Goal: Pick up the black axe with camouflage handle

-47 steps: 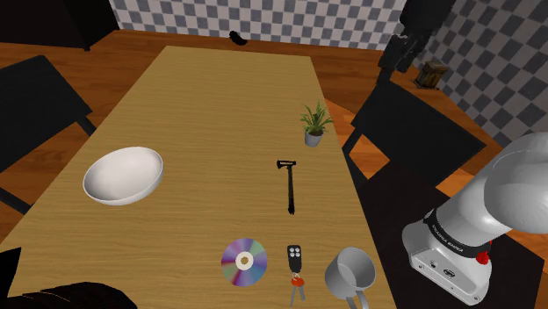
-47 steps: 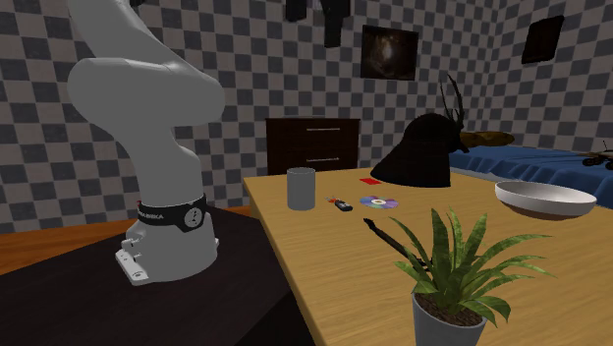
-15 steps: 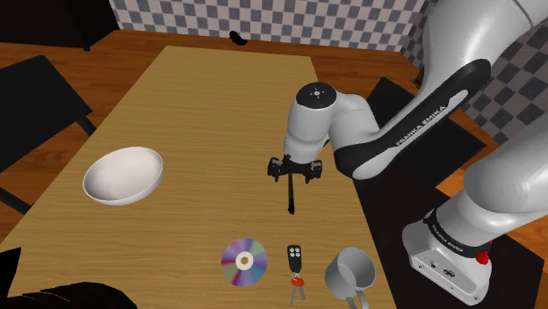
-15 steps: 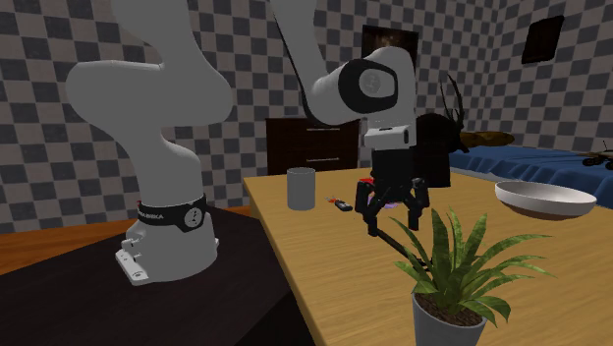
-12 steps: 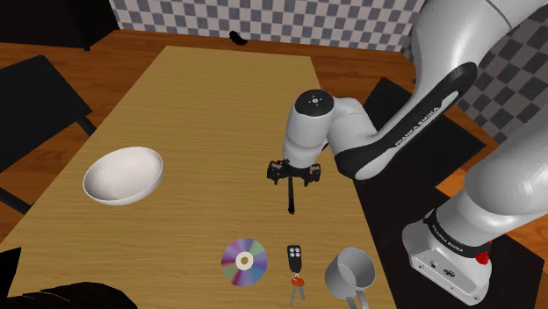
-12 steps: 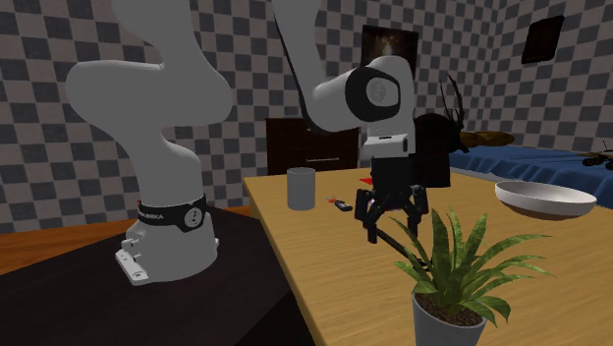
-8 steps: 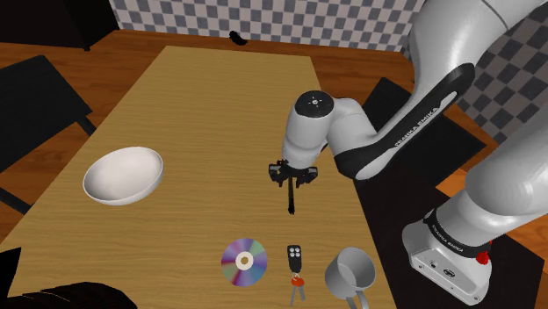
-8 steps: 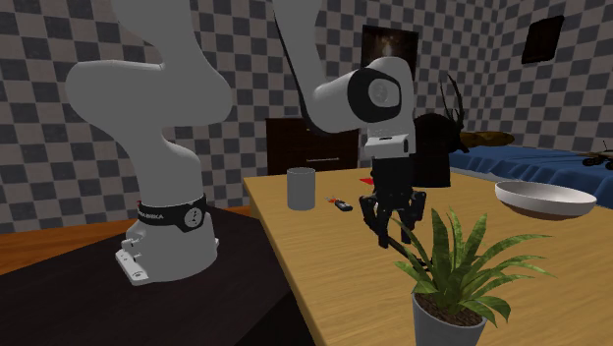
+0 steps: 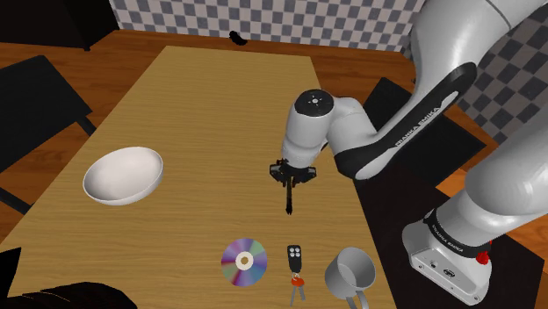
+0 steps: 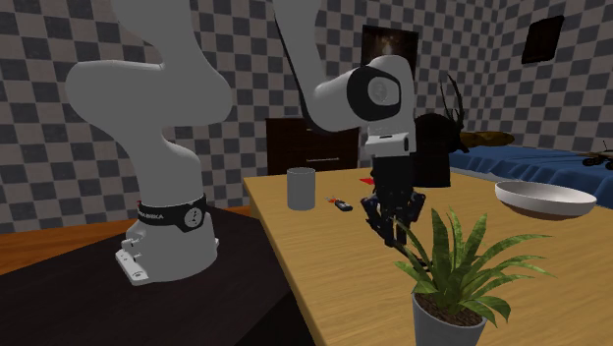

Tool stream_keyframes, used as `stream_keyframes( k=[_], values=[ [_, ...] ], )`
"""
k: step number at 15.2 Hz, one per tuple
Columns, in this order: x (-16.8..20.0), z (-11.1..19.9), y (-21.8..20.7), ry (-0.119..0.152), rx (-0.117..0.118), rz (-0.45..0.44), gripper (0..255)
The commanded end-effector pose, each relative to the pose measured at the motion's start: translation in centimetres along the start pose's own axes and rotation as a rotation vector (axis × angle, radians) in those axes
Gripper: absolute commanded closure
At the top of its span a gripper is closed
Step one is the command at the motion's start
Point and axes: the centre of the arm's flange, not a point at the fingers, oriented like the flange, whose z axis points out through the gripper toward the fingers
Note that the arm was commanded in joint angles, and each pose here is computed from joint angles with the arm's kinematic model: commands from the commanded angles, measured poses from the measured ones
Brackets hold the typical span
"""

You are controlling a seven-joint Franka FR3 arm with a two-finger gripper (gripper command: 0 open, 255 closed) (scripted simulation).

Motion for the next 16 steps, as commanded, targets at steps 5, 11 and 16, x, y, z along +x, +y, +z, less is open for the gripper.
stream_keyframes(
  k=[5,11,16],
  values=[
    [0.5,-2.5,0.4,-0.006,-0.012,0.002,255],
    [1.1,-5.6,0.4,-0.006,-0.012,0.002,255],
    [1.4,-7.2,0.4,-0.006,-0.012,0.002,255]
  ],
)
